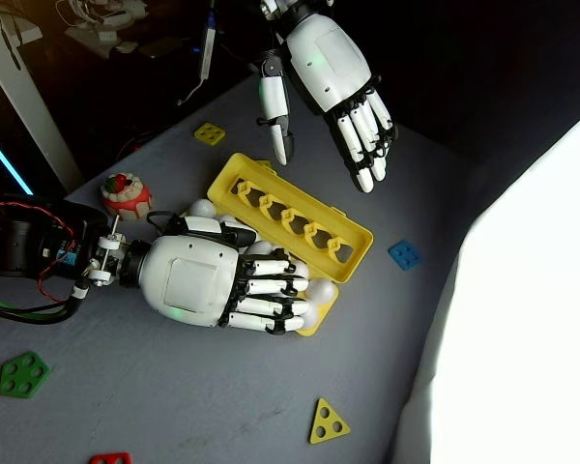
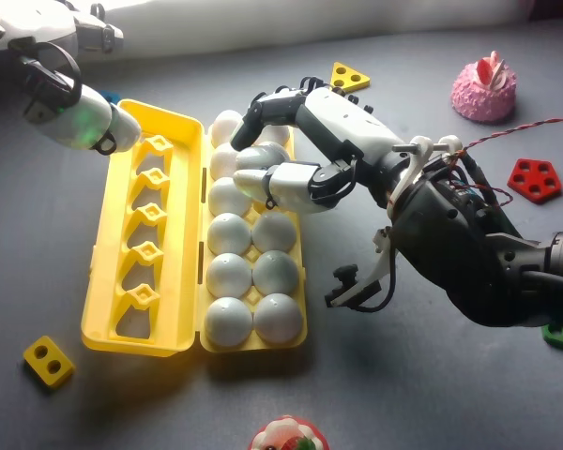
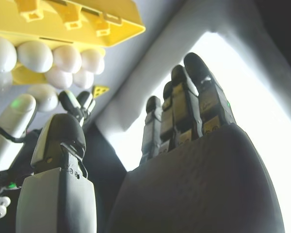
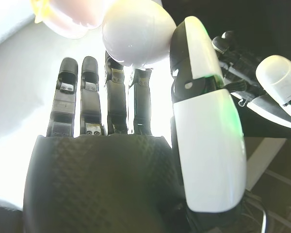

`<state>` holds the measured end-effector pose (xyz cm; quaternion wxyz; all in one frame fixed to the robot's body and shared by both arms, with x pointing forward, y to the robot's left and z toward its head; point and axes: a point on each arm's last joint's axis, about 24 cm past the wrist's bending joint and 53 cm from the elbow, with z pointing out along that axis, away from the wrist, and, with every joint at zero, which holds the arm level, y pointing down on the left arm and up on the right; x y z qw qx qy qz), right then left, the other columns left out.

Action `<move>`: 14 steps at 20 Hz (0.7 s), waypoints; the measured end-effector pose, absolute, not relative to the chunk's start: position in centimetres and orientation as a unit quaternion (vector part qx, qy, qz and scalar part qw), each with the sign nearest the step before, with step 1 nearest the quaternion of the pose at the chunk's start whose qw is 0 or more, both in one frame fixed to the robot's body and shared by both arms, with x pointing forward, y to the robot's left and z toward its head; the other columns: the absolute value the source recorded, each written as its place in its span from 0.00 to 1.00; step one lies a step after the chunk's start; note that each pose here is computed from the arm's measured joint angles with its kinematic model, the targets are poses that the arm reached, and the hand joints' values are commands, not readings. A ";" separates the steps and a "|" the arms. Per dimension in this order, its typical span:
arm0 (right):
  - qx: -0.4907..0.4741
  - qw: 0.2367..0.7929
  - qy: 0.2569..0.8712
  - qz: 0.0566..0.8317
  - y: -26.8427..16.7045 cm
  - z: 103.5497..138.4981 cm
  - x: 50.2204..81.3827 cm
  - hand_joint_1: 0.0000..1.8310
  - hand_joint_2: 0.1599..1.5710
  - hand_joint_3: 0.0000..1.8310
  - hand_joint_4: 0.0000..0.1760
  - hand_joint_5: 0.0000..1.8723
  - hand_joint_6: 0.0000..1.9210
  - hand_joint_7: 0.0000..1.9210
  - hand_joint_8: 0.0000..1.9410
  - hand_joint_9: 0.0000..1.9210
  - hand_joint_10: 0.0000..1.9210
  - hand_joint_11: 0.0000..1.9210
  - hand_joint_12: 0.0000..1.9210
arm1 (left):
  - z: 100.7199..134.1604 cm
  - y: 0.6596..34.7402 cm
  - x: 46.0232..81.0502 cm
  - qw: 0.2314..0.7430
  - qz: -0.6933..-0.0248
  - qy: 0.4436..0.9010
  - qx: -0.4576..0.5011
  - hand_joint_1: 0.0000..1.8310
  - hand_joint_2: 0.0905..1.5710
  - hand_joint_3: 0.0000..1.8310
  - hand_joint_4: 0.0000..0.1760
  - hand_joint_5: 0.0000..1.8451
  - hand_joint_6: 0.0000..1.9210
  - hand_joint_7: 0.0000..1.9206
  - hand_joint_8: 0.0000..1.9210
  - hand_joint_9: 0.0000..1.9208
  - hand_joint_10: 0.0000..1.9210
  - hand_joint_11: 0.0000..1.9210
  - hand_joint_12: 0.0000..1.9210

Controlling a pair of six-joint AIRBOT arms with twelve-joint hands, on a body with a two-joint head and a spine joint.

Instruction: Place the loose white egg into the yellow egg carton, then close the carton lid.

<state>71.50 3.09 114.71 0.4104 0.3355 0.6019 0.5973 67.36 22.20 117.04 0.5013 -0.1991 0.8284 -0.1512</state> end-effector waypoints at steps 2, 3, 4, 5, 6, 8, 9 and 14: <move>0.338 0.409 0.603 0.595 3.1 114.4 71.5 0.61 0.73 0.00 0.00 0.44 0.65 0.25 0.00 0.03 0.21 0.00 0.26 | 117.0 22.2 67.3 0.501 -0.151 0.828 -0.200 0.31 0.76 0.00 0.35 0.06 0.00 0.06 0.00 0.10 0.00 0.00 0.37; 0.336 0.409 0.604 0.595 3.2 114.2 71.4 0.61 0.72 0.00 0.00 0.46 0.62 0.27 0.01 0.05 0.22 0.00 0.33 | 117.1 22.2 67.4 0.501 -0.152 0.828 -0.199 0.28 0.77 0.00 0.37 0.04 0.00 0.05 0.00 0.09 0.00 0.00 0.35; 0.337 0.408 0.606 0.594 3.3 113.9 71.3 0.61 0.72 0.00 0.00 0.46 0.62 0.26 0.00 0.04 0.22 0.00 0.29 | 117.0 22.2 67.4 0.501 -0.152 0.828 -0.199 0.30 0.77 0.00 0.35 0.05 0.00 0.05 0.00 0.09 0.00 0.00 0.35; 0.336 0.407 0.607 0.594 3.4 113.8 71.3 0.60 0.75 0.00 0.00 0.42 0.67 0.24 0.00 0.01 0.23 0.00 0.19 | 117.1 22.2 67.4 0.501 -0.152 0.828 -0.200 0.30 0.77 0.00 0.32 0.05 0.00 0.06 0.00 0.10 0.00 0.00 0.36; 0.336 0.406 0.608 0.594 3.5 113.7 71.3 0.60 0.75 0.00 0.00 0.42 0.68 0.24 0.00 0.01 0.24 0.00 0.18 | 117.1 22.2 67.4 0.501 -0.152 0.828 -0.200 0.30 0.77 0.00 0.36 0.05 0.00 0.06 0.00 0.10 0.00 0.00 0.37; 0.336 0.408 0.608 0.593 3.5 113.7 71.4 0.57 0.75 0.00 0.00 0.42 0.67 0.24 0.00 0.00 0.25 0.00 0.20 | 117.1 22.2 67.4 0.501 -0.152 0.828 -0.200 0.30 0.77 0.00 0.35 0.07 0.01 0.06 0.00 0.10 0.00 0.00 0.38; 0.337 0.411 0.607 0.591 3.2 113.6 71.6 0.56 0.75 0.00 0.00 0.42 0.67 0.24 0.00 0.00 0.26 0.00 0.23 | 117.1 22.2 67.4 0.501 -0.152 0.828 -0.200 0.30 0.77 0.00 0.35 0.07 0.01 0.06 0.00 0.10 0.00 0.00 0.38; 0.338 0.411 0.609 0.588 3.0 113.1 71.5 0.30 0.64 0.00 0.00 0.02 0.08 0.03 0.00 0.00 0.13 0.00 0.40 | 117.1 22.2 67.4 0.501 -0.153 0.828 -0.200 0.31 0.76 0.00 0.35 0.06 0.01 0.05 0.00 0.09 0.00 0.00 0.36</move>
